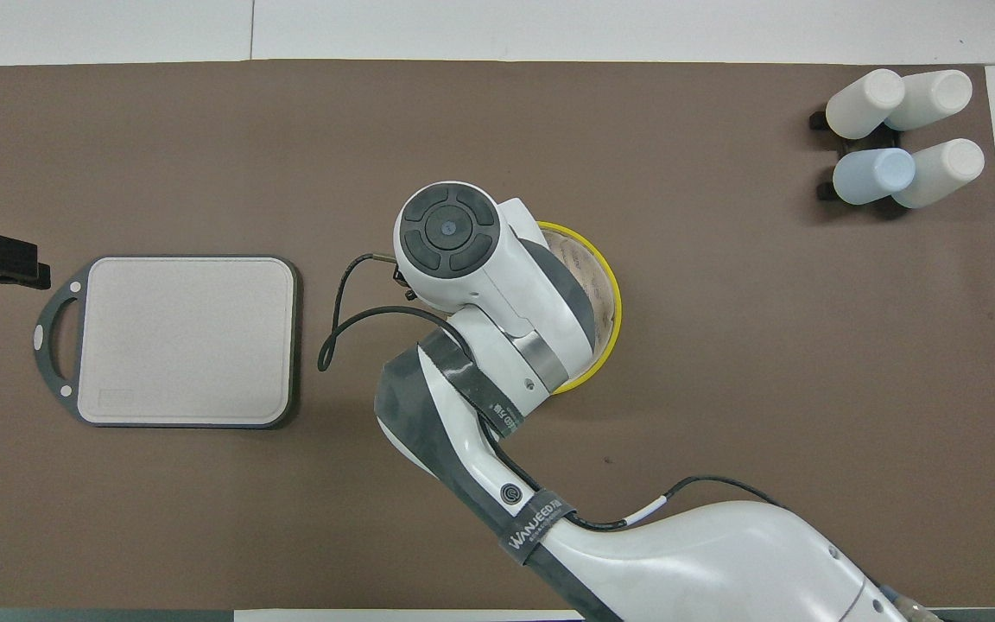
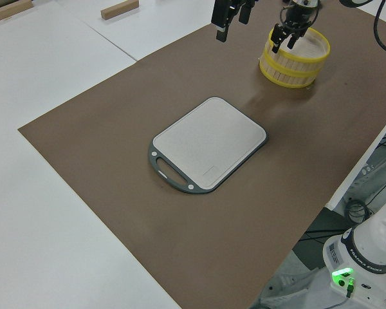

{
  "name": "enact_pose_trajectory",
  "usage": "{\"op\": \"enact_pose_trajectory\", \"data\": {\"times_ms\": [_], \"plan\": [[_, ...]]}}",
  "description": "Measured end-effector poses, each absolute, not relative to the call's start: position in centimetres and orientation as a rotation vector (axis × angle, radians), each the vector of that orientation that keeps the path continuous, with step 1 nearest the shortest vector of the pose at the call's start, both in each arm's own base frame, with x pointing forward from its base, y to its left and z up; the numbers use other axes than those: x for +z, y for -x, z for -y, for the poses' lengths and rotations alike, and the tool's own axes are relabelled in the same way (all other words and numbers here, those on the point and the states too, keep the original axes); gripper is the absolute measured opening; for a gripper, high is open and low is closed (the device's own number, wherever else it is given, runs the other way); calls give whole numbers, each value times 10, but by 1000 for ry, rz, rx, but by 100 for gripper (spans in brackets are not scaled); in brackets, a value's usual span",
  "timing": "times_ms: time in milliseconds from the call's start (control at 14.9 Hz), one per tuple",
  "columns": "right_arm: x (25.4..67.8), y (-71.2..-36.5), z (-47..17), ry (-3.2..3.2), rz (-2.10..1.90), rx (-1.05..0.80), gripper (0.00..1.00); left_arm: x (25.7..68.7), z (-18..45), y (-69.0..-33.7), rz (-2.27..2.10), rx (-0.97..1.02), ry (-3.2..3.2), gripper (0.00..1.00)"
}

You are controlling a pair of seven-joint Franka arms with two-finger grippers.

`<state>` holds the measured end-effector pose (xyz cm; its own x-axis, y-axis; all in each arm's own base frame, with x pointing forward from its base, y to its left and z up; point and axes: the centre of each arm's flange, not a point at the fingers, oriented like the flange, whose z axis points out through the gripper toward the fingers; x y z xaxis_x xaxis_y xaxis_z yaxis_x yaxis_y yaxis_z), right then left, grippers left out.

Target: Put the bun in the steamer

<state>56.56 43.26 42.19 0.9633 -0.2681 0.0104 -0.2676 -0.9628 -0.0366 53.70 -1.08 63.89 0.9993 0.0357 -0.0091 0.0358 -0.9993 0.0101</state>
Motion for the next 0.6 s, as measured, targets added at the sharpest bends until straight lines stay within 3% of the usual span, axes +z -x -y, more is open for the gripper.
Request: {"op": "enact_pose_trajectory", "data": {"times_ms": [134,402,603], "plan": [[462,-572,-401,3106,-335,-11,100,636,11,-537,-56,-24,-3131,100],[533,-594,-289,3141,-167,30,100,636,8,-536,-63,-24,-3131,100],[553,-608,-206,3149,-1,60,100,636,7,-536,-66,-24,-3130,100]]}}
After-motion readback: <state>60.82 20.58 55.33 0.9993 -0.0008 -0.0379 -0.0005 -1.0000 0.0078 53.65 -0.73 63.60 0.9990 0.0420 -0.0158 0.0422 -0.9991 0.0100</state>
